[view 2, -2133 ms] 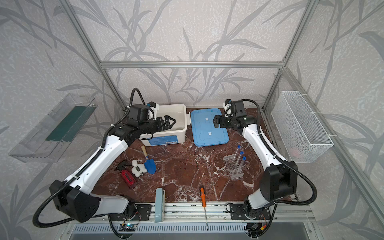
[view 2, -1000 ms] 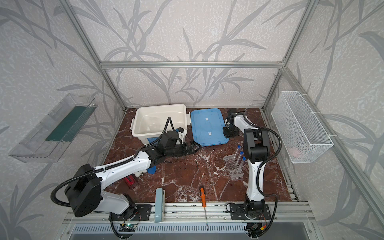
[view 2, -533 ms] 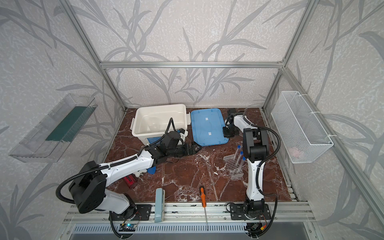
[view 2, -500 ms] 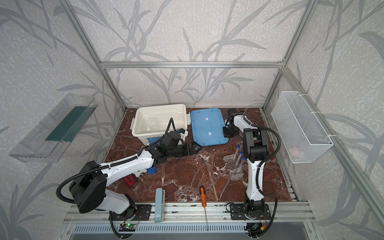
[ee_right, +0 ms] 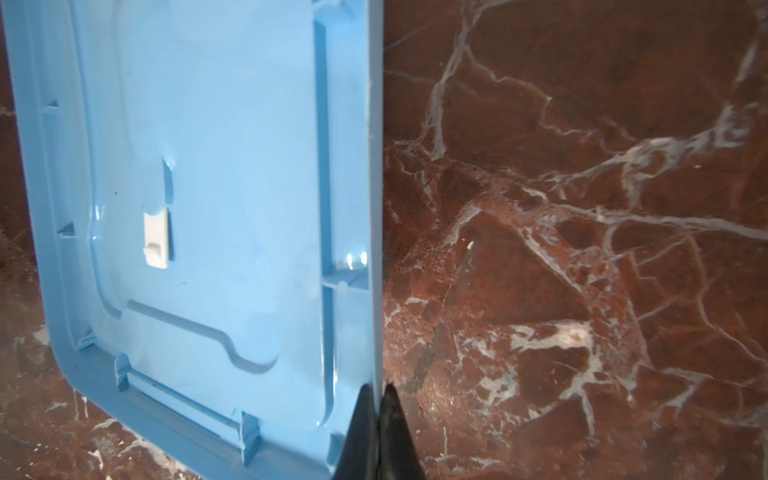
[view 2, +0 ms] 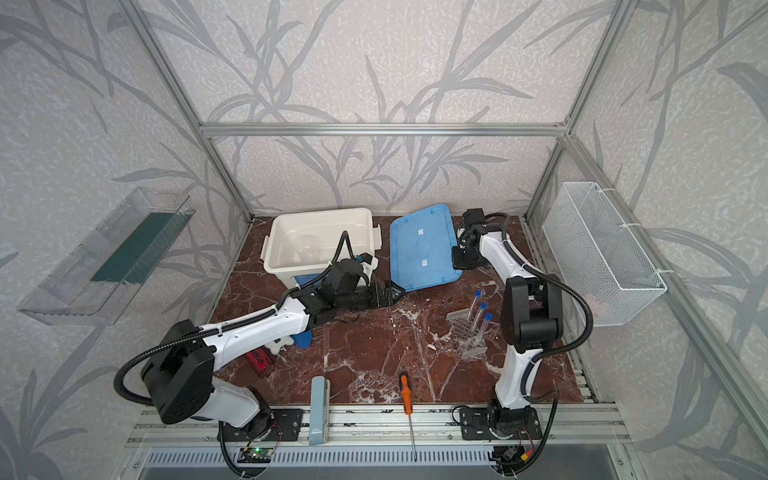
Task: Organize the chemistry lab equipment
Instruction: 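Move both grippers to opposite edges of the blue lid, then grip the blue lid edges with both grippers and tilt it up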
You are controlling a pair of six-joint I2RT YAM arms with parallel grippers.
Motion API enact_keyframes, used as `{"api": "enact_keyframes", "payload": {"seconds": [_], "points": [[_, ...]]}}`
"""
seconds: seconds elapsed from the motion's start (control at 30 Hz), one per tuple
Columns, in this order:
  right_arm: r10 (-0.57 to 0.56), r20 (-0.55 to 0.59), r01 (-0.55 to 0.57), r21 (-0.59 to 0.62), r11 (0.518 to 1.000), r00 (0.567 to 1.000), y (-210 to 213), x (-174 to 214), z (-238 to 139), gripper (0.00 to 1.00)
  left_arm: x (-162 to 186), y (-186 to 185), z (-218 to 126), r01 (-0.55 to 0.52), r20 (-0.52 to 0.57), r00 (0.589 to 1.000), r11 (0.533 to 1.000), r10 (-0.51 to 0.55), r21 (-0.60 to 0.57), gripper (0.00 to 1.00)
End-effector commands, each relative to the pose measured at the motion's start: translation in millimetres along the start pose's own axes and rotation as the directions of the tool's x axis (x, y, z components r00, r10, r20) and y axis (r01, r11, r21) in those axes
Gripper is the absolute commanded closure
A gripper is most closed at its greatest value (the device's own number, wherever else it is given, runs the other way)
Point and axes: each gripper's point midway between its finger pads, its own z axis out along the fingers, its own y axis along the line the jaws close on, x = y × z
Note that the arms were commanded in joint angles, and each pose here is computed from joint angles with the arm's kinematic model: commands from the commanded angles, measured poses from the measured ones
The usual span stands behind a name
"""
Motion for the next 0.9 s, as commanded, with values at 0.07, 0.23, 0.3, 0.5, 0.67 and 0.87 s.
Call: {"api": "enact_keyframes", "payload": {"seconds": [0.07, 0.23, 0.3, 0.5, 0.67, 0.87], "points": [[0.042, 0.042, -0.040, -0.041, 0.998, 0.998, 4.9, 7.7, -21.0, 1.00, -4.3, -7.9, -16.0, -0.020, 0.029, 0.999, 1.000, 0.020, 0.004, 0.01], [0.054, 0.110, -0.050, -0.042, 0.998, 0.992, 5.0, 13.3, -52.0, 1.00, -2.2, -7.7, -20.8, -0.010, 0.036, 0.999, 1.000, 0.009, 0.011, 0.01], [0.059, 0.146, -0.053, -0.046, 0.998, 0.987, 5.8, 13.9, -67.6, 1.00, -5.3, -9.7, -24.0, -0.016, 0.048, 0.999, 1.000, 0.016, 0.012, 0.01], [0.075, 0.326, -0.063, -0.046, 0.997, 0.942, 3.3, 9.5, -114.3, 1.00, -15.5, -18.5, -31.7, -0.038, 0.086, 0.996, 0.999, 0.035, 0.024, 0.01], [0.075, 0.364, -0.059, -0.054, 0.997, 0.928, 4.8, 21.6, -142.5, 1.00, -27.1, -28.0, -34.5, -0.041, 0.137, 0.990, 0.998, 0.034, 0.049, 0.01], [0.107, 0.451, -0.044, -0.149, 0.988, 0.886, 19.3, 42.1, -195.8, 1.00, -44.9, -44.4, -36.6, -0.087, 0.186, 0.980, 0.993, 0.072, 0.074, 0.01]]}}
